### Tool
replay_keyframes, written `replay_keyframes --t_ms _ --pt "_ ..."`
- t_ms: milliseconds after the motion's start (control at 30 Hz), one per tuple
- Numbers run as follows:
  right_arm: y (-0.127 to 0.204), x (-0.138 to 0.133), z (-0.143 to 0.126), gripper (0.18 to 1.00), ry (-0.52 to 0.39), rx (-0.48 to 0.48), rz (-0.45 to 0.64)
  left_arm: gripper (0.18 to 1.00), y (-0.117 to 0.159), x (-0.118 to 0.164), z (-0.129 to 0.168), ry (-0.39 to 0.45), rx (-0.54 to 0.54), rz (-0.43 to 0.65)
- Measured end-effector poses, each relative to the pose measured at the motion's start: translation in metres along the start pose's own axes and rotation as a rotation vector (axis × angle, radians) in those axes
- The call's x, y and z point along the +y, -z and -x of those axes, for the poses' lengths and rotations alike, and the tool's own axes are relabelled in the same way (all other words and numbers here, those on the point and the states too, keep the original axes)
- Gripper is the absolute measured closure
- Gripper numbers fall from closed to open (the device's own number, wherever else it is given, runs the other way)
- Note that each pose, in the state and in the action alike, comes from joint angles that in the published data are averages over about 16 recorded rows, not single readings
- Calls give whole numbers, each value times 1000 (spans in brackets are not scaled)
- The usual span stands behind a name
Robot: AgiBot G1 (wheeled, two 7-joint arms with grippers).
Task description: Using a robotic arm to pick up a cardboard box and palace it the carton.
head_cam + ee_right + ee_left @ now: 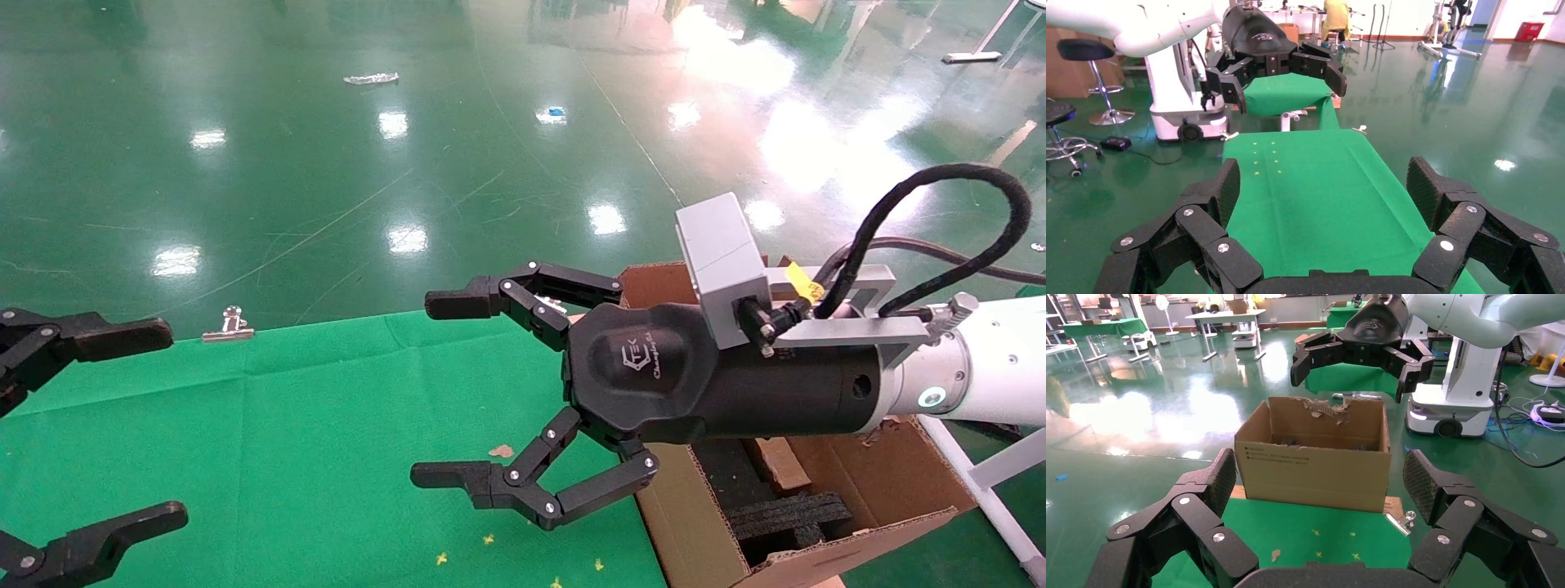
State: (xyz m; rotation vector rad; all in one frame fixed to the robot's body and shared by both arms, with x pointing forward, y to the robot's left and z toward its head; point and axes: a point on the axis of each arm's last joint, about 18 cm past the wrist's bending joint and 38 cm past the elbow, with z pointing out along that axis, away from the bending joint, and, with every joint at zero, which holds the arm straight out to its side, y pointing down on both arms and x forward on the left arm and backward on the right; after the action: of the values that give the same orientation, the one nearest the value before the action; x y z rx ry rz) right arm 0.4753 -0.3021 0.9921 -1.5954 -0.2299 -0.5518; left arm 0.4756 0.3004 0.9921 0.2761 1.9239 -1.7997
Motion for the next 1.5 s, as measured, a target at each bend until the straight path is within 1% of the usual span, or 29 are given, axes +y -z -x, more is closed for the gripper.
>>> replay_keyframes --t_ms 1500 --pt "0 0 0 178 -1 1 1 184 0 0 0 0 0 0"
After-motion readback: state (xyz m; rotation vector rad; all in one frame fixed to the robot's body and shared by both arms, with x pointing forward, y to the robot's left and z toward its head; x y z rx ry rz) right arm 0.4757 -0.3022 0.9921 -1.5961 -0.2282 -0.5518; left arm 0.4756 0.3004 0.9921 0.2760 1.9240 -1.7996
